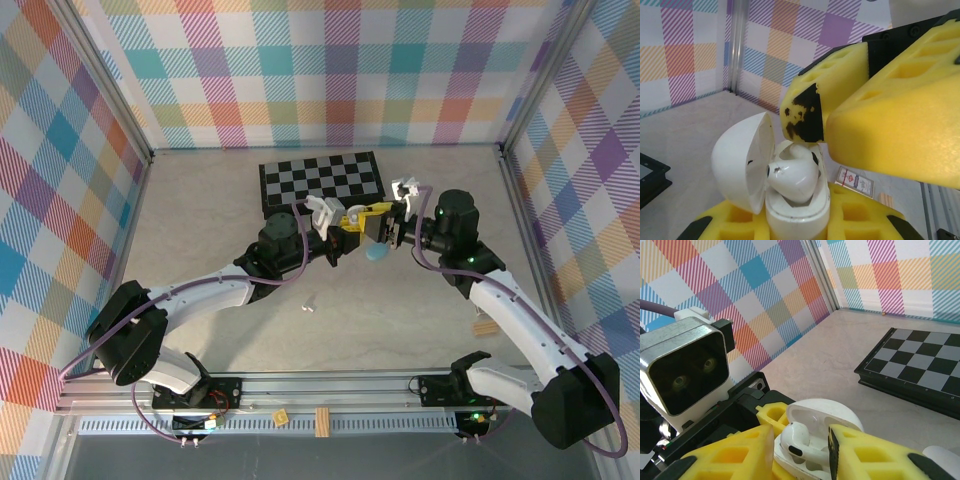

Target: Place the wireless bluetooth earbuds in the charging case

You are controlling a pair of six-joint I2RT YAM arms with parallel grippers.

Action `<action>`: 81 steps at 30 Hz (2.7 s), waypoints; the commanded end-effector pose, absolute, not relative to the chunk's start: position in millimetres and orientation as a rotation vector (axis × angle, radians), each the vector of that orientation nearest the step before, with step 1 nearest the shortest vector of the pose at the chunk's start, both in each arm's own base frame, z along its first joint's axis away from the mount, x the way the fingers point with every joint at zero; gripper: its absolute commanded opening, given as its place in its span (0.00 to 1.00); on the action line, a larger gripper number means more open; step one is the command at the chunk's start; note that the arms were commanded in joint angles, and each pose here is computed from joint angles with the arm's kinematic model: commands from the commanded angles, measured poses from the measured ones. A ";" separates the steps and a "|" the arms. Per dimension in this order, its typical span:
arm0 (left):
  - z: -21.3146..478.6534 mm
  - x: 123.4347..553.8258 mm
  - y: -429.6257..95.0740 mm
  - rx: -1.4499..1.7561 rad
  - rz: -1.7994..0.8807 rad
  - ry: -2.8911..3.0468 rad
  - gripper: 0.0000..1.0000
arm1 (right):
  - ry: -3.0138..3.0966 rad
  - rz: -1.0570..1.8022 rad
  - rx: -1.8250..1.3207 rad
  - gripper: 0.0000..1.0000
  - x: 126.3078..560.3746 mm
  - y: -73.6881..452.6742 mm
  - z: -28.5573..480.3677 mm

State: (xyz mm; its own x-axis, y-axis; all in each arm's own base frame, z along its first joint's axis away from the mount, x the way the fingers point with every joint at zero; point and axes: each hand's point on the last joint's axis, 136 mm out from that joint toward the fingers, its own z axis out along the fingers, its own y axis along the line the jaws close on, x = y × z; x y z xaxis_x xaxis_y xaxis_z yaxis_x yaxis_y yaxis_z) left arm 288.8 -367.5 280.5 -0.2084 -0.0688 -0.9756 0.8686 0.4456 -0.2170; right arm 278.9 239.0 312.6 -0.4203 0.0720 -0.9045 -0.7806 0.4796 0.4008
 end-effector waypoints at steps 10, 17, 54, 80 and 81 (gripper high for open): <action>299.8 288.1 -357.9 0.816 -0.890 1.375 0.11 | 1.761 1.002 -0.763 0.46 253.8 234.8 333.1; 286.0 285.3 -348.5 0.901 -0.873 1.393 0.11 | 1.775 0.905 -0.983 0.43 241.1 238.6 319.8; 233.9 267.3 -310.2 1.132 -0.751 1.442 0.09 | 1.644 0.647 -1.596 0.39 251.7 300.4 259.8; 246.5 268.8 -304.0 1.067 -0.785 1.432 0.09 | 1.708 0.588 -1.660 0.35 243.7 302.5 242.2; 247.6 269.0 -303.7 1.065 -0.784 1.430 0.09 | 1.716 0.595 -1.669 0.33 240.7 301.7 241.0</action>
State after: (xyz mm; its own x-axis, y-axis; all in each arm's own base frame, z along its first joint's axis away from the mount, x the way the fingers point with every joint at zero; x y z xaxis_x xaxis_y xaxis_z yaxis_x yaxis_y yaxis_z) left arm 272.0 -305.2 219.3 -0.0369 0.2418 -0.9696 0.9253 0.3747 0.0582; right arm 251.1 302.9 242.5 0.0287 -0.6645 -0.7468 -0.9817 0.1218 -0.1461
